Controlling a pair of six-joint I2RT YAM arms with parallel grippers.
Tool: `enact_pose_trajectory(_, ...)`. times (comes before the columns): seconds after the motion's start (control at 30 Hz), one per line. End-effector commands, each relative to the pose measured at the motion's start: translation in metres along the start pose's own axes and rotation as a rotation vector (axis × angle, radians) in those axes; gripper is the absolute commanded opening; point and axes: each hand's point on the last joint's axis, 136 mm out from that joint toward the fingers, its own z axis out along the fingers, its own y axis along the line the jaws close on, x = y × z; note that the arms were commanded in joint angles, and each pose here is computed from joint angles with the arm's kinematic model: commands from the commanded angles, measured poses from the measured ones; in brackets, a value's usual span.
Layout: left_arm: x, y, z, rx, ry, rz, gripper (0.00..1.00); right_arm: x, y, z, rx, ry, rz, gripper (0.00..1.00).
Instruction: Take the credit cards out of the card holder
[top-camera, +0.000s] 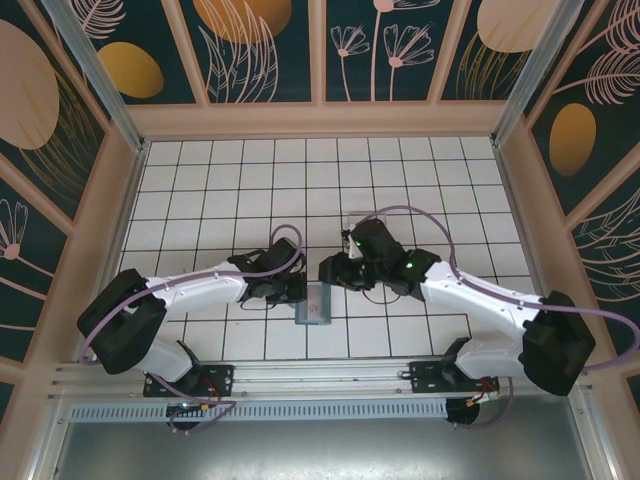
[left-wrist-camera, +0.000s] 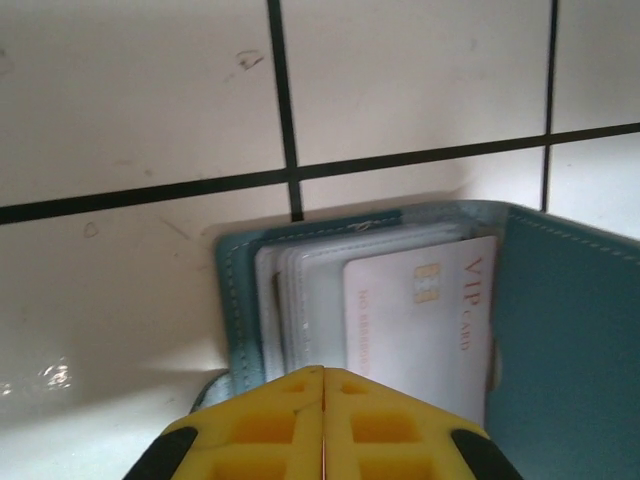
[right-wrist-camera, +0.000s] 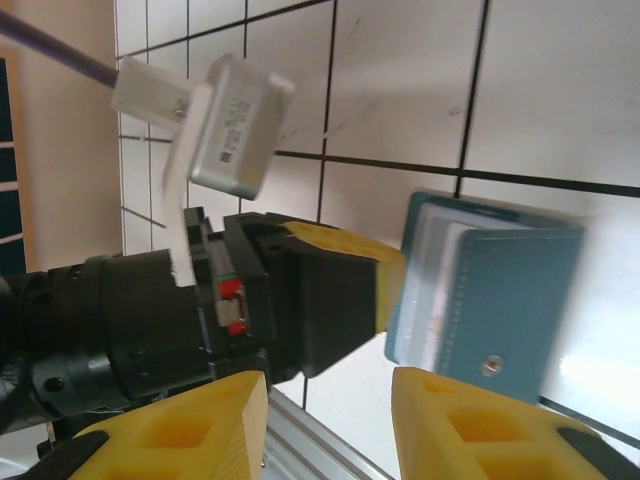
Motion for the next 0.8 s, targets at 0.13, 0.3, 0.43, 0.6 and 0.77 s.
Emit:
enact_pose_trajectory(0.13, 0.01, 0.006, 0.003, 0.039, -0.017, -0.032, 0.06, 0.003, 0.021, 0.027, -0.018, 0.059, 0.005, 0.38)
enact_pose_trajectory(0.3, 0.016, 0.012, 0.009, 0.052, -0.012, -0.044, 0.04, 0.007, 0.017, 0.043, -0.003, 0.08, 0.037, 0.37)
enact_pose_trajectory(0.43, 0.02, 0.016, 0.011, 0.056, -0.01, -0.05, 0.04, 0.008, 0.011, 0.053, 0.019, 0.09, 0.062, 0.36)
enact_pose_trajectory(0.6, 0.021, 0.018, 0.011, 0.057, -0.012, -0.045, 0.03, 0.01, 0.001, 0.06, 0.081, 0.102, 0.076, 0.36)
enact_pose_trajectory(0.77, 0.022, 0.021, 0.012, 0.048, -0.008, -0.042, 0.03, 0.013, -0.018, 0.06, 0.246, 0.105, 0.052, 0.37)
